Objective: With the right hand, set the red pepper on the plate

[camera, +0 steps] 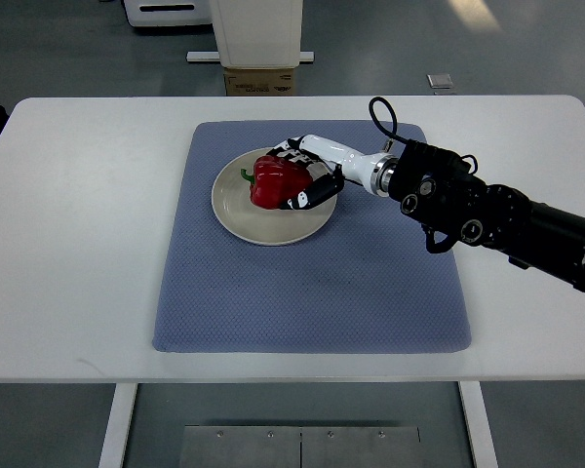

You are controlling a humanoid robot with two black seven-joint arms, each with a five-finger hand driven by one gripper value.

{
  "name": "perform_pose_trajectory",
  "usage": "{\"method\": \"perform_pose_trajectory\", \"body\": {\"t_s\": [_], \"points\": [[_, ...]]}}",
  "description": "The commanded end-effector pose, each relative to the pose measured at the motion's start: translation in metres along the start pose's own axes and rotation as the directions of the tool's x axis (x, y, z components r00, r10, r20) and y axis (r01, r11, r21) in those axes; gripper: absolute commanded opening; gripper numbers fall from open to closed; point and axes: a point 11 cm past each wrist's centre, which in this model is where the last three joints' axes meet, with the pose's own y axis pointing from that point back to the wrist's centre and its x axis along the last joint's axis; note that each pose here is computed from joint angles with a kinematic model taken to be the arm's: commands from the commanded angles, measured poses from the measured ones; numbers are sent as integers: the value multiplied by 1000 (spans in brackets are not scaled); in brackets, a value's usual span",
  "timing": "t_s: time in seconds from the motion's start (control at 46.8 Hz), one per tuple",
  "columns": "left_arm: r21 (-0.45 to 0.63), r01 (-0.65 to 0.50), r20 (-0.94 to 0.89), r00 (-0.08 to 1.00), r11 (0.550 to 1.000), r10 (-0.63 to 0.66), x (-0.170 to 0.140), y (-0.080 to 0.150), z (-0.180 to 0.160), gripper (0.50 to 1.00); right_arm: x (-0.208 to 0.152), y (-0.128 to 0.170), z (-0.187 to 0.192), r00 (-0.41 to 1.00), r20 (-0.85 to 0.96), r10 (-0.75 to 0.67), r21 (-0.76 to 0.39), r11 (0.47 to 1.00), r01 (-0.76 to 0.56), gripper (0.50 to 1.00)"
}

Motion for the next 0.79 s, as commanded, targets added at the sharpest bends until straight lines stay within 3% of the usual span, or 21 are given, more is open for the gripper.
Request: {"method": "perform_pose_trajectory", "body": {"t_s": [0.0,0.406,0.555,0.769], "points": [[0,0,0,1000,1000,0,0,0,0,1000,0,0,-1,1000,2,0,2,1000,0,983],[0,0,0,1000,1000,0,0,0,0,1000,6,-1,-6,1000,16,16,17,1000,-16,998],[0,0,0,1000,1000,0,0,0,0,1000,17,-2,-18,996,70,55,50,997,-59,1000],[0,0,0,1000,1000,0,0,0,0,1000,55,16,-1,983,112,147,26,988,-151,1000]]}}
